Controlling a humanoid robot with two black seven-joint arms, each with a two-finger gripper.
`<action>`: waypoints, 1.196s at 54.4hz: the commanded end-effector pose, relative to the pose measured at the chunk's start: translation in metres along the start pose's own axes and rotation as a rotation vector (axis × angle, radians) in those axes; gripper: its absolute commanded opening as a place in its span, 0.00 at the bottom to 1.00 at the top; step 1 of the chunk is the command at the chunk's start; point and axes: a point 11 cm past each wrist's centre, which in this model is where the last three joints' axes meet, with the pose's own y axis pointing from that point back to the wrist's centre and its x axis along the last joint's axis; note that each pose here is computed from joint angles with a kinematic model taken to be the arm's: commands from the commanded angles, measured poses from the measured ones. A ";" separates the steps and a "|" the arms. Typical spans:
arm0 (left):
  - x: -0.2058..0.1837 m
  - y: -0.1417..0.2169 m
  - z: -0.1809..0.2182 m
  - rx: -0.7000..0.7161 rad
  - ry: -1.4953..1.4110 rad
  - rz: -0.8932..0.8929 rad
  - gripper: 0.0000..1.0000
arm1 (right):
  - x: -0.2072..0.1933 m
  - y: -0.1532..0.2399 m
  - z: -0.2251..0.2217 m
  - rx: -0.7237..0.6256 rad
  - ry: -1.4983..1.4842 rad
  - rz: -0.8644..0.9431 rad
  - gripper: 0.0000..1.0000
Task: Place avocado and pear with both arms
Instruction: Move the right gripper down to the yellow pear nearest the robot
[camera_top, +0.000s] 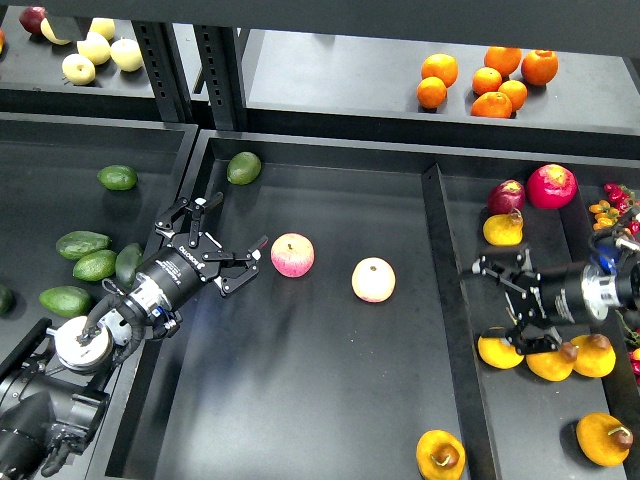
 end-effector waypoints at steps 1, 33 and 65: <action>0.000 0.000 -0.002 0.008 -0.002 0.002 0.99 | 0.000 -0.006 0.019 -0.081 0.039 0.011 1.00; 0.006 0.000 -0.014 0.042 0.000 0.020 0.99 | -0.031 -0.051 0.051 -0.277 0.217 -0.057 1.00; 0.008 -0.001 -0.020 0.066 -0.006 0.026 0.99 | -0.068 -0.086 0.068 -0.370 0.288 -0.167 1.00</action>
